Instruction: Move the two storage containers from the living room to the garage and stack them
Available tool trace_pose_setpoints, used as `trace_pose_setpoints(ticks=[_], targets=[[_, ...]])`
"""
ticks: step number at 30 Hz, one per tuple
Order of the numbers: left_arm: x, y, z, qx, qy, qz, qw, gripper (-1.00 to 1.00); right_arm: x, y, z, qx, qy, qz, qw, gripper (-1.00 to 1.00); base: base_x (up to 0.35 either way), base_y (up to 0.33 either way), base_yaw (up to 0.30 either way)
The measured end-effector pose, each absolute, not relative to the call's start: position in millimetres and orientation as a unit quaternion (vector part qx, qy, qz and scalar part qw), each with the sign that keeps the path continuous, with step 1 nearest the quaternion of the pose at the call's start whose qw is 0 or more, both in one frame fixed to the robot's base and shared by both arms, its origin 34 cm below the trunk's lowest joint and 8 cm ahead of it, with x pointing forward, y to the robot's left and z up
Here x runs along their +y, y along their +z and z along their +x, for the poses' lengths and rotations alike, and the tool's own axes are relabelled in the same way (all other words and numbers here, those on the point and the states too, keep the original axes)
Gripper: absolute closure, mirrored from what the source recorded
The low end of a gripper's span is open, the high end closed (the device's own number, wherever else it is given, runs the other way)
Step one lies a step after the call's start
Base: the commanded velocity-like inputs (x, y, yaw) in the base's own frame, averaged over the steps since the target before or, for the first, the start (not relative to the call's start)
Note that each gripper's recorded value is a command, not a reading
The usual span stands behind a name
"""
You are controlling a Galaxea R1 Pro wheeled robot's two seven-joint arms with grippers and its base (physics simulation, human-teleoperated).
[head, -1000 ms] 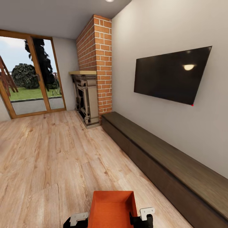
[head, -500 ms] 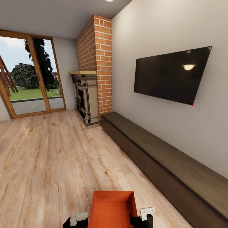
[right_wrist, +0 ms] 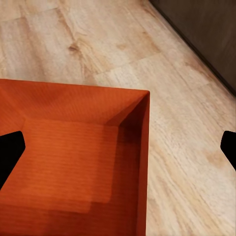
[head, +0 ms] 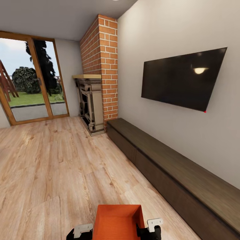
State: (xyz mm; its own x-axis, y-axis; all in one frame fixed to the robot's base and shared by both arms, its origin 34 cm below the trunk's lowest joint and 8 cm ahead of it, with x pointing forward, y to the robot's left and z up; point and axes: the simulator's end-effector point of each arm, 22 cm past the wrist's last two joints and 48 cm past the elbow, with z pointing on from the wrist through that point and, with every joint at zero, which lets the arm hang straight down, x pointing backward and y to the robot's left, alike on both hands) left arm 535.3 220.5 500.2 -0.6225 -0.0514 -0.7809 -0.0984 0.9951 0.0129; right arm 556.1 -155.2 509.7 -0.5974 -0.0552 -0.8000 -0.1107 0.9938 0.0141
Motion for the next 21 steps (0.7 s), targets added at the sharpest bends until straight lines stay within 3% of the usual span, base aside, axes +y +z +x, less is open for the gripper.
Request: trace_pose_setpoints(ticks=[21], targets=[[220.1,492.5,534.3,0.900,0.027,-0.042,0.432,-1.00,-155.2,502.1,555.2,0.893,0.031,-0.046,0.446,-1.00,0.001,0.000,0.000]])
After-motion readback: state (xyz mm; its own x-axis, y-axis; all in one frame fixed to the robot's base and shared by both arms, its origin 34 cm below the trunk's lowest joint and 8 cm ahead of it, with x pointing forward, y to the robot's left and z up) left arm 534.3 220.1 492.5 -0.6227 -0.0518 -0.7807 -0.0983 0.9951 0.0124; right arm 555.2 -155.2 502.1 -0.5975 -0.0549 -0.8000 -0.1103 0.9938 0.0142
